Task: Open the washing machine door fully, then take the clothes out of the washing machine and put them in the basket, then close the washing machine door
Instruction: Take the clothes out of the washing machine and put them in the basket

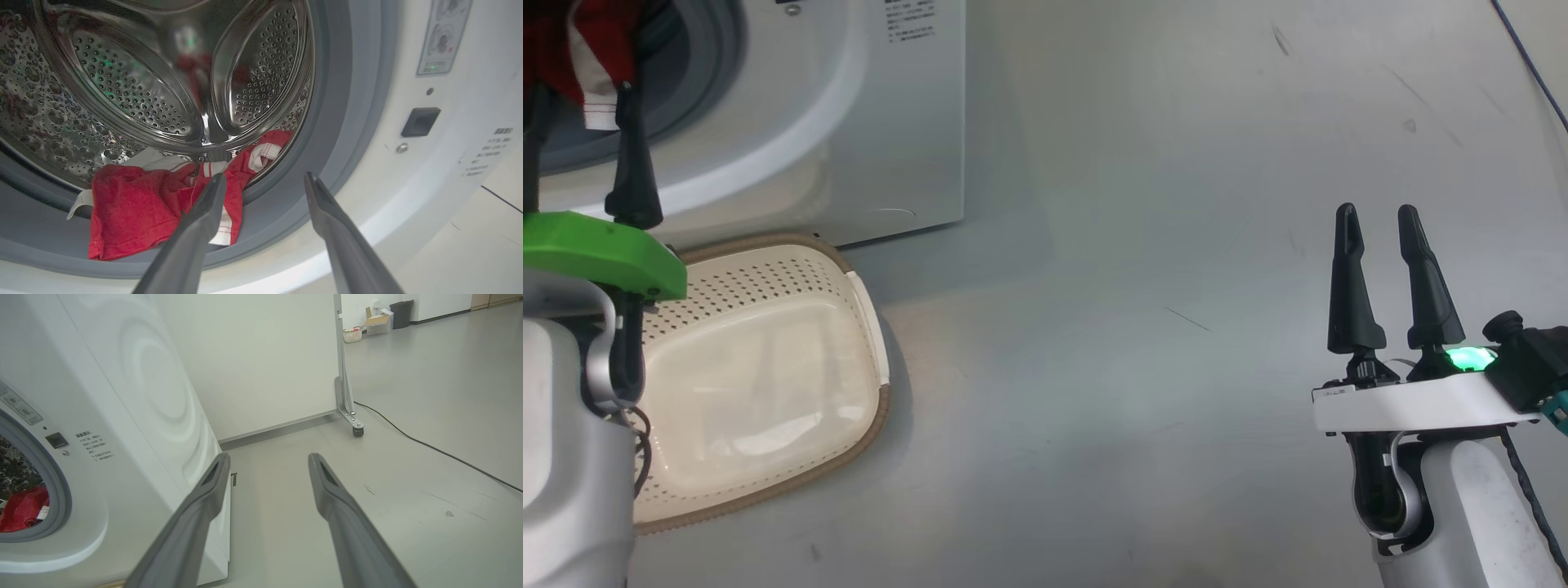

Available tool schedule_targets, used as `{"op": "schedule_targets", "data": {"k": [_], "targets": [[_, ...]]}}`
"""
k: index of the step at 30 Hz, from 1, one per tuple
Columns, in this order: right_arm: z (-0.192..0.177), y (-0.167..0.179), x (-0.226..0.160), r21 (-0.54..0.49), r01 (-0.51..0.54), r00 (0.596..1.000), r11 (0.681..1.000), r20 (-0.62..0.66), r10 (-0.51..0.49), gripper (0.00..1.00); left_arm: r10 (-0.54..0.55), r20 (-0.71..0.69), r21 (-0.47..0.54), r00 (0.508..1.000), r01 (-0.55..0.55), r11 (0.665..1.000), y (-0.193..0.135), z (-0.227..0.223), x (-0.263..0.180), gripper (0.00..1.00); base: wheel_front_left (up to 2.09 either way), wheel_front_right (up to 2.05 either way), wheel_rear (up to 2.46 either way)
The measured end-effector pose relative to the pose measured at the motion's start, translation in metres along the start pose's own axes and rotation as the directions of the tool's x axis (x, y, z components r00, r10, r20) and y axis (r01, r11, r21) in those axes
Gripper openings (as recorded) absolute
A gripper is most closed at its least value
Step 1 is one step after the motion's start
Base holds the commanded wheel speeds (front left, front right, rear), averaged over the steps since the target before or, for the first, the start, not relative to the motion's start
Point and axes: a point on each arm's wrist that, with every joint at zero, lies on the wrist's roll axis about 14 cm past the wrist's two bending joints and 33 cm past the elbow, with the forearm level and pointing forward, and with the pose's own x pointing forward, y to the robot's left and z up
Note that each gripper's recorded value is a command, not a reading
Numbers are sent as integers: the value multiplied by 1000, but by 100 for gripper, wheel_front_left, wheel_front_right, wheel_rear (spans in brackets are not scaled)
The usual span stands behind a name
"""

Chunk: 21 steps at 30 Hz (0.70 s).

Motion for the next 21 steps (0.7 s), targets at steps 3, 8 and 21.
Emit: {"op": "schedule_targets", "data": {"k": [3, 8, 21], "targets": [[-1, -9, 1, -16, 26, 1000, 1000, -5, -26, 100, 9, -49, -15, 999, -10, 1000, 1, -15, 17, 100, 0, 0, 0], [-6, -24, 0, -38, 68, 997, 997, -22, -69, 100, 67, -117, -23, 991, -70, 997, 18, -37, 40, 100, 0, 0, 0], [-16, -46, -2, -76, 127, 990, 989, -54, -131, 100, 144, -296, -20, 944, -157, 987, 41, -85, 71, 100, 0, 0, 0]]}}
